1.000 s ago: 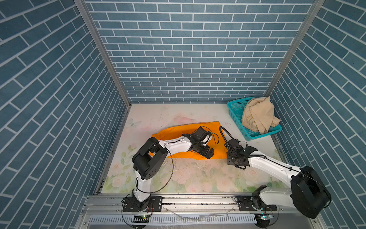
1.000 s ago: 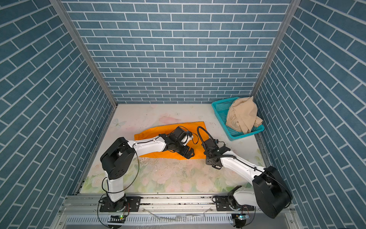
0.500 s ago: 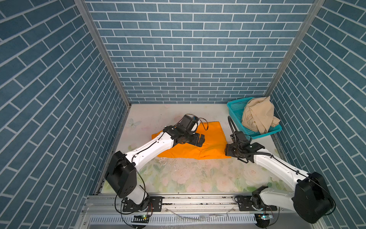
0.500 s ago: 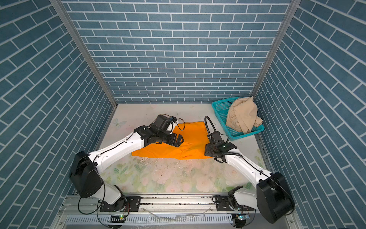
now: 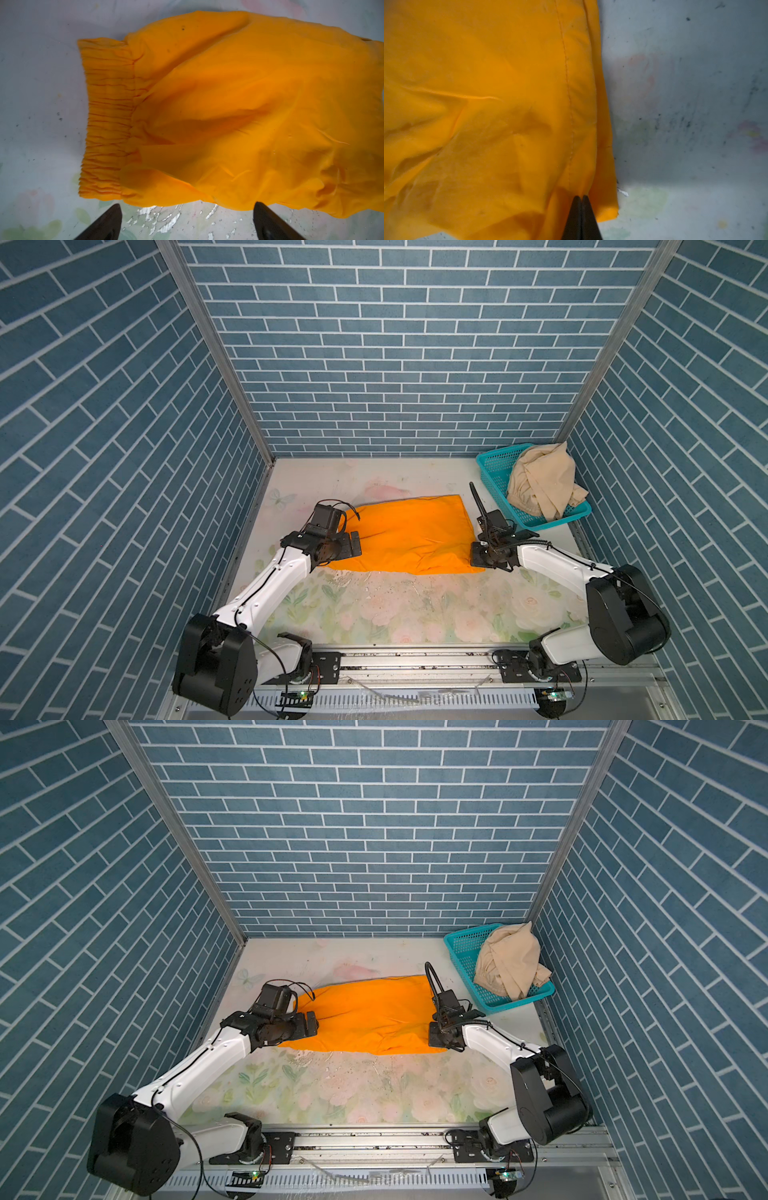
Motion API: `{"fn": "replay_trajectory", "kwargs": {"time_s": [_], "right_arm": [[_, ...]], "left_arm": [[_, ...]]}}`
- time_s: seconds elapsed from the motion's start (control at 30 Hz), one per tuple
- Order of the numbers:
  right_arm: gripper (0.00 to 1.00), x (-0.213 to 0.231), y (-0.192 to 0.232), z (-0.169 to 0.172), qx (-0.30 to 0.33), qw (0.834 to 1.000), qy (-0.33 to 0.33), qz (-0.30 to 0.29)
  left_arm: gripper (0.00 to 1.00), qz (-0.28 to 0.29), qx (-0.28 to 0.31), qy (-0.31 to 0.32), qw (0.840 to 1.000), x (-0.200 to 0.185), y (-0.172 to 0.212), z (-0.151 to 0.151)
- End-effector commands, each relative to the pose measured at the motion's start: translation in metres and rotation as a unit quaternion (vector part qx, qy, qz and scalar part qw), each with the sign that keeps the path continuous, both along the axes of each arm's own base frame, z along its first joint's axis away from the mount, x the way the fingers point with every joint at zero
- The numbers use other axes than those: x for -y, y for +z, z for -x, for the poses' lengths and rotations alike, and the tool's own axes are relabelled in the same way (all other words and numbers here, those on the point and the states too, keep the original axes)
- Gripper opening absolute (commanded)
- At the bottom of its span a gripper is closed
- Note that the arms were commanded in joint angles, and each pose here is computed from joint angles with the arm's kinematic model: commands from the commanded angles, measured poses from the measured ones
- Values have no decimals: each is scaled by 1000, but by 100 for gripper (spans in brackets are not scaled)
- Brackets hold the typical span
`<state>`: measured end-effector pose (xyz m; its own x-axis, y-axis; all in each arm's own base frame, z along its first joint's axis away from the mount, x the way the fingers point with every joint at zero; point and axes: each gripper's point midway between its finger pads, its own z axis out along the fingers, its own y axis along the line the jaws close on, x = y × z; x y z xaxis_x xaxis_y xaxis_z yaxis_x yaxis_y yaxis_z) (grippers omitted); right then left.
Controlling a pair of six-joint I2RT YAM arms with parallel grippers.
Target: Fold and stack the shorts
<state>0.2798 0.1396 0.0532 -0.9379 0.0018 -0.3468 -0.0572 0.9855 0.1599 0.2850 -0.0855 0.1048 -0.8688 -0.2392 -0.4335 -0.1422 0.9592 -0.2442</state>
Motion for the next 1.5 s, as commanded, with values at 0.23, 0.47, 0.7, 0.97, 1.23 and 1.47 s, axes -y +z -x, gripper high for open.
{"fn": "replay_trajectory", "kwargs": {"time_s": [0.23,0.47,0.7,0.97,1.23,1.47], "right_arm": [[0,42,10,29,-36,995,-10,97],[28,33,7,38,-57,996,-15,65],[57,17,21,21,18,1000,-20,-6],[48,8,-24,25,-33,999,-12,-15],[0,22,-2,10,-6,999,4,46],[0,39,15,9,21,995,17,94]], "left_arm": [[100,-12,-40,45,998,-28,-36,4],[100,16,-45,28,999,-16,-46,0],[100,7,-54,24,998,-18,-51,3],[100,0,-60,20,998,-19,-54,1],[100,-20,-72,37,997,-33,-65,5],[100,-26,-114,68,991,-52,-86,16]]}}
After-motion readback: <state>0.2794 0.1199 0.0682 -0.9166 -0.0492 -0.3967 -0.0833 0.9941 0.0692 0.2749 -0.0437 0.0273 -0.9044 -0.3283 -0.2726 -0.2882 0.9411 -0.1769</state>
